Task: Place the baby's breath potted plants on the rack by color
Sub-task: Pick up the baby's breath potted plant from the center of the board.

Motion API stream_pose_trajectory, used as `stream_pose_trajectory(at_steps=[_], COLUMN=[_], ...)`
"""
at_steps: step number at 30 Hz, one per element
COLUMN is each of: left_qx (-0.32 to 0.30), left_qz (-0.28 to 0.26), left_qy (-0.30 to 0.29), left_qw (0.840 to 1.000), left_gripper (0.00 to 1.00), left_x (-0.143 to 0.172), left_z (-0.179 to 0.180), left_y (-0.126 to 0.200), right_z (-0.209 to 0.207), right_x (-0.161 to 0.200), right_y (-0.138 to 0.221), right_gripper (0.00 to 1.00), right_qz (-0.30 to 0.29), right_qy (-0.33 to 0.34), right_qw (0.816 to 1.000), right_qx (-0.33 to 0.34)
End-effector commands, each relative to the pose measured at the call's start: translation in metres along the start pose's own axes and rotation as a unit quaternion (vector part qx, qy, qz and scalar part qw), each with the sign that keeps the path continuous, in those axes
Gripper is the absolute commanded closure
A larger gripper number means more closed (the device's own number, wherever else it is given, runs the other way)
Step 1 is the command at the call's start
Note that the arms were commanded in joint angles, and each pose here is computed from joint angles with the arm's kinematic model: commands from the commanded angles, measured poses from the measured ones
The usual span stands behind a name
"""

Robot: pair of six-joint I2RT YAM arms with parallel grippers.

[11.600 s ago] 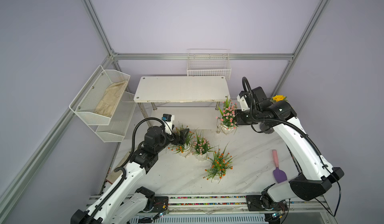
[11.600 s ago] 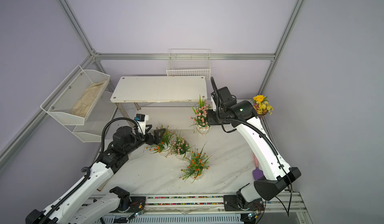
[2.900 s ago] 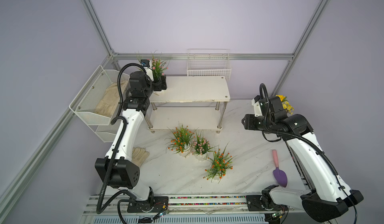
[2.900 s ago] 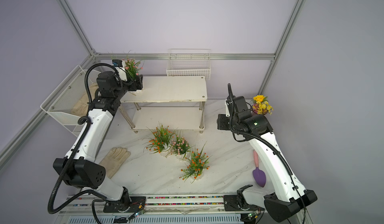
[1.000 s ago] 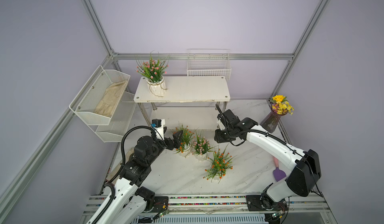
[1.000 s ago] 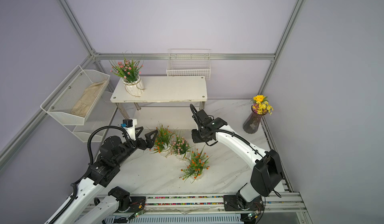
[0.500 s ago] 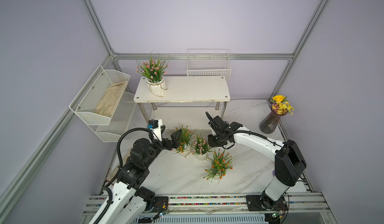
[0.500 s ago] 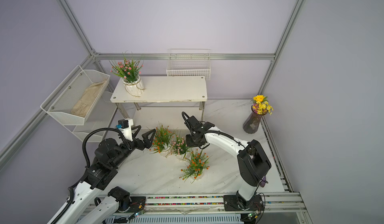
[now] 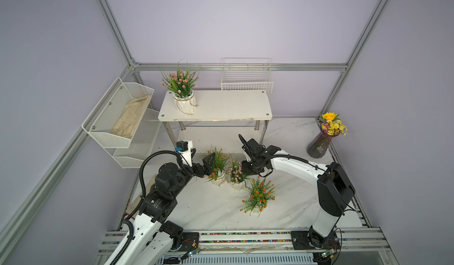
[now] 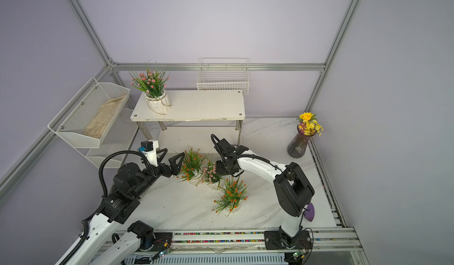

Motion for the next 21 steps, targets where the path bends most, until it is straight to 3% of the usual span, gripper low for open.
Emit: stream_pose_trajectory(at_steps=[1,12,21], left_qx=[0.007,0.01,0.035], left_qz=[-0.011,-0.008,0.004], left_qy=[-0.004,-0.004,-0.014], left_qw=[1.0,1.0,0.999], left_gripper=[0.0,0.0,0.0], left_x=[-0.005,-0.005,-0.011], left_z=[-0.003,-0.005,-0.017], left_y=[0.0,-0.001,-0.007], right_z=[0.0,0.005,0.012], right_x=[0.002,-0.01,-0.037], right_y=[-0.011,0.011,0.073], right_gripper=[0.71,0.89,0.9], right_qz=[0.013,-0.009,-0.049], right_qy=[0.0,0.006,0.026], right_qw=[1.0,1.0,0.998], right_qx=[0.008,0.008,0.021])
Point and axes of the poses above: each gripper's point midway between its finger pads, its own y axis back along the fingers, its own z axis along the line the jaws close on, x = y × z, the point moved 1 cm from there along y, back along the fingers, and after that the axes turned 6 degrees about y, right-handed, at the moved point
